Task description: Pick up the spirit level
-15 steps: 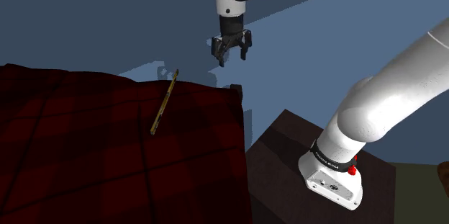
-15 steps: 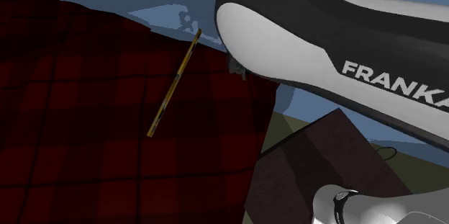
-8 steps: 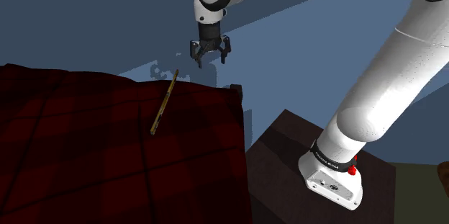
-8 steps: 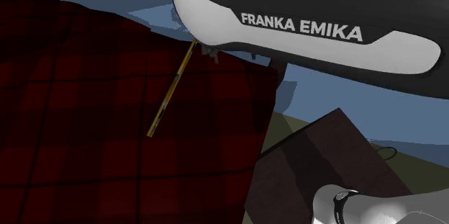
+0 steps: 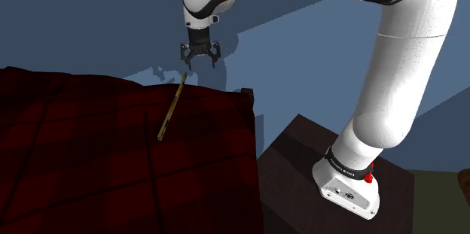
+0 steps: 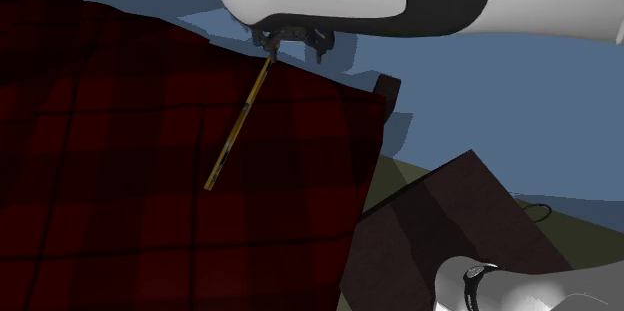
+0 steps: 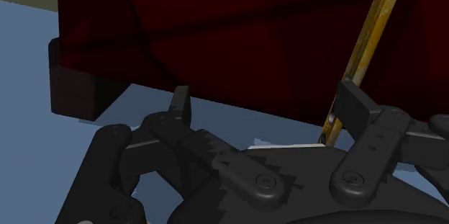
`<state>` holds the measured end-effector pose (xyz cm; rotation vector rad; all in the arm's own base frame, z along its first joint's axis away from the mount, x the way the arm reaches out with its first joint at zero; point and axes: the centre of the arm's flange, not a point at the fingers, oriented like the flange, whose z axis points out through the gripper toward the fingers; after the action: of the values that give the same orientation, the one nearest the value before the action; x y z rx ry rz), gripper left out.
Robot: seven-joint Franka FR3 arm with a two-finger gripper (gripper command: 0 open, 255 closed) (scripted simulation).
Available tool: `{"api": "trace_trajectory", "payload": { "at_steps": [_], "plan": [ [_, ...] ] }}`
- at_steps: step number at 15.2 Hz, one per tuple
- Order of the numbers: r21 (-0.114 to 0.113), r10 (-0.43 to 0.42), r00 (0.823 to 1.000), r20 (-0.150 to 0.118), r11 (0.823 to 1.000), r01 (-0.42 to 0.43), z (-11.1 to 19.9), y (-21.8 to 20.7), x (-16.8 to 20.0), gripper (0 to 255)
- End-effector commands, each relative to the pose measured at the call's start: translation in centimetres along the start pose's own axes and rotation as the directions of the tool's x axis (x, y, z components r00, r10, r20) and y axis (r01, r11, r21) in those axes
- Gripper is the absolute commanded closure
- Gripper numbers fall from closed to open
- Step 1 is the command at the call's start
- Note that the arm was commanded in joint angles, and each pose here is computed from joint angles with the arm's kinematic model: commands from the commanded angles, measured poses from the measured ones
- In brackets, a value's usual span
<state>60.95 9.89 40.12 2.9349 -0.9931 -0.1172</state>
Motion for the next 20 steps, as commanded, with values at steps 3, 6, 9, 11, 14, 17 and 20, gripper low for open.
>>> {"api": "trace_trajectory", "payload": {
  "at_steps": [3,6,9,11,14,17,20],
  "plan": [
    [0.019,0.091,0.996,-0.006,0.996,-0.090,1.3,-2.8,4.1,0],
    [0.033,0.156,0.988,-0.009,0.987,-0.156,2.2,-4.7,7.2,0],
    [0.047,0.221,0.975,-0.012,0.974,-0.220,3.0,-6.3,10.5,0],
    [0.047,0.222,0.975,-0.012,0.974,-0.221,3.6,-6.4,10.6,0],
    [0.047,0.222,0.975,-0.012,0.974,-0.221,5.1,-6.5,10.7,0],
    [0.047,0.222,0.975,-0.012,0.974,-0.221,7.0,-6.6,10.8,0],
    [0.047,0.222,0.975,-0.012,0.974,-0.221,7.0,-6.6,10.8,255]
  ]
}}
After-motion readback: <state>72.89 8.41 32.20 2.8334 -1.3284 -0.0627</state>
